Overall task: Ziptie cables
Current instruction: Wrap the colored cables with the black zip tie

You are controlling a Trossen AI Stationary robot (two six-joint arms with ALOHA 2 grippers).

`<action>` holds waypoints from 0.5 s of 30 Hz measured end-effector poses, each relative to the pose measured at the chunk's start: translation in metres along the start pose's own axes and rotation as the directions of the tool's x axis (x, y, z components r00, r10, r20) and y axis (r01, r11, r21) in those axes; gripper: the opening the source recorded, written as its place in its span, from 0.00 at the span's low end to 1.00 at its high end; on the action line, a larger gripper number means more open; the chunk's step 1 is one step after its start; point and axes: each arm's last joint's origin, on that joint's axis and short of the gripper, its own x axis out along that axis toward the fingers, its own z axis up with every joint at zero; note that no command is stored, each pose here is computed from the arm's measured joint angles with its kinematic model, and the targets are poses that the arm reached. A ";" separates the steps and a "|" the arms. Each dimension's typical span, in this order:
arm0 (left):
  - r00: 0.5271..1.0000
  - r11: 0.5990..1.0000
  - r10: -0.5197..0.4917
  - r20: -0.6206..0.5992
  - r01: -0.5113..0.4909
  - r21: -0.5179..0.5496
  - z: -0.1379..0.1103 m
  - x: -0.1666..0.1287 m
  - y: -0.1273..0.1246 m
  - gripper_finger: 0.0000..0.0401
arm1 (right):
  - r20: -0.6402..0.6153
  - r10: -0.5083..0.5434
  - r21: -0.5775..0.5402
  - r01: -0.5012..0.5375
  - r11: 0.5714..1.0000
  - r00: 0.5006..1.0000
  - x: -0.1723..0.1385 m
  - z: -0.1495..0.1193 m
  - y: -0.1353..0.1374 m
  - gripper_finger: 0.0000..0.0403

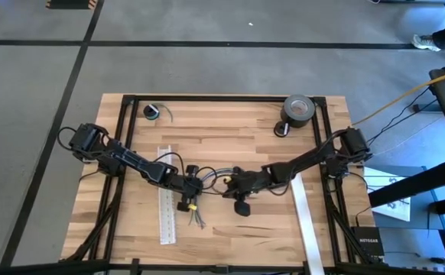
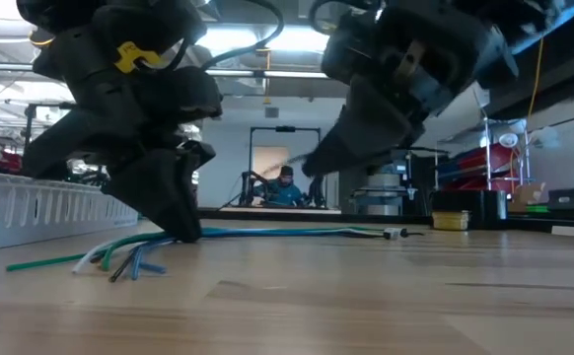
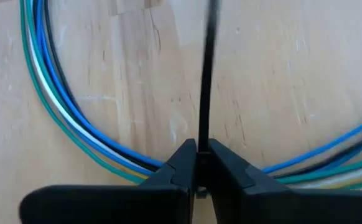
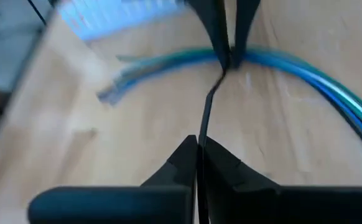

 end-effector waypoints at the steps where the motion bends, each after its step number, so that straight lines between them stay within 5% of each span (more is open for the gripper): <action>1: 1.000 1.000 -0.001 0.011 0.001 -0.013 0.001 0.000 0.000 0.04 | 0.044 0.017 0.019 -0.018 1.000 0.999 -0.001 -0.002 -0.001 0.00; 7: 0.996 0.992 -0.005 0.092 0.016 -0.126 0.008 0.002 0.000 0.03 | 0.322 0.128 0.070 -0.158 0.985 0.938 -0.012 -0.007 -0.003 0.00; 15: 0.989 0.976 0.007 0.151 0.026 -0.215 0.011 0.022 0.002 0.03 | 0.530 0.316 -0.078 -0.326 0.942 0.787 -0.026 0.019 0.010 0.00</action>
